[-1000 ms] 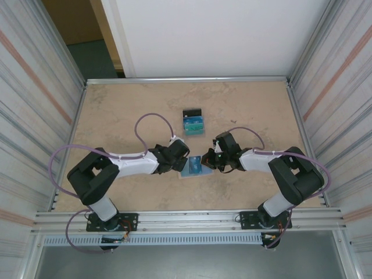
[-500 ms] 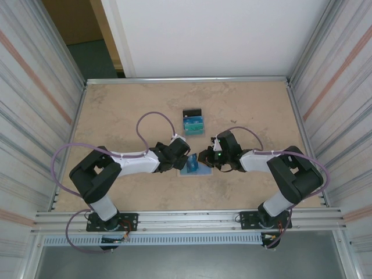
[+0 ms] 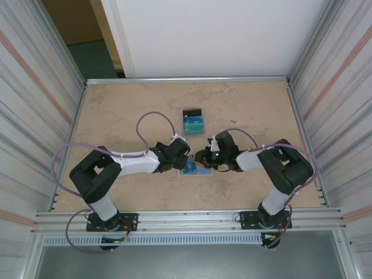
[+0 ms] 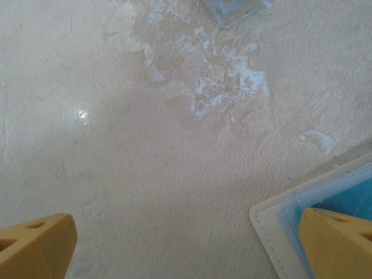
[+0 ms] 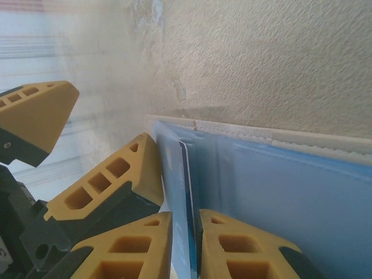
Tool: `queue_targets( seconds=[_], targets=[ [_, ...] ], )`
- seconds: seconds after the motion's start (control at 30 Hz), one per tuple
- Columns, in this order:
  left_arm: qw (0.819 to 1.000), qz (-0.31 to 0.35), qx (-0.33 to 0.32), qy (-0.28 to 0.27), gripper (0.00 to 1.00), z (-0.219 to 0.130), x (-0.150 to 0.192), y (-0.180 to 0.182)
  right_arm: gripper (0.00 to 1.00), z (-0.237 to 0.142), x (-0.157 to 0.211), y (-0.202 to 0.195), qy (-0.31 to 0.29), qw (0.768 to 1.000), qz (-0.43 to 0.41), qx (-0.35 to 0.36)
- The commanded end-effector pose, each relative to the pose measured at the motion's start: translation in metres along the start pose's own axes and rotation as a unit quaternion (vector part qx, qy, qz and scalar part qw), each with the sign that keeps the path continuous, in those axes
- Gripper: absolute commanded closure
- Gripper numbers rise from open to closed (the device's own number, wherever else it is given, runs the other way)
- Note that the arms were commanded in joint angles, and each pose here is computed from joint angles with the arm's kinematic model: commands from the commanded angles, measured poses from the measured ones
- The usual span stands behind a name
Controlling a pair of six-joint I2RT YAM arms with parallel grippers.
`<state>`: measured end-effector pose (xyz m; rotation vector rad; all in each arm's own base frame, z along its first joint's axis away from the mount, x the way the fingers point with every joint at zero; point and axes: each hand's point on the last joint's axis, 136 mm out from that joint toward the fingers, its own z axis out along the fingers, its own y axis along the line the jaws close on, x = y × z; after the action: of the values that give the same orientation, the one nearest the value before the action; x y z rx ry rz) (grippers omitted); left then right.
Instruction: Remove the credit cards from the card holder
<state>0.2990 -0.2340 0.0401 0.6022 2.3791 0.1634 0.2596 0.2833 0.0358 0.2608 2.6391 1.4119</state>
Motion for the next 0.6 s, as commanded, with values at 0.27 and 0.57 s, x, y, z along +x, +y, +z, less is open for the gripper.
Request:
queue_targets(
  seconds=[0.27, 0.57],
  targets=[
    [1.0, -0.001, -0.012, 0.014, 0.01, 0.003, 0.007, 0.002, 0.88, 0.005, 0.005, 0.008, 0.011, 1.0, 0.002, -0.027],
    [1.0, 0.002, -0.019, 0.016, 0.01, 0.003, 0.008, 0.004, 0.89, -0.004, 0.003, 0.0, -0.002, 1.0, 0.01, -0.022]
  ],
)
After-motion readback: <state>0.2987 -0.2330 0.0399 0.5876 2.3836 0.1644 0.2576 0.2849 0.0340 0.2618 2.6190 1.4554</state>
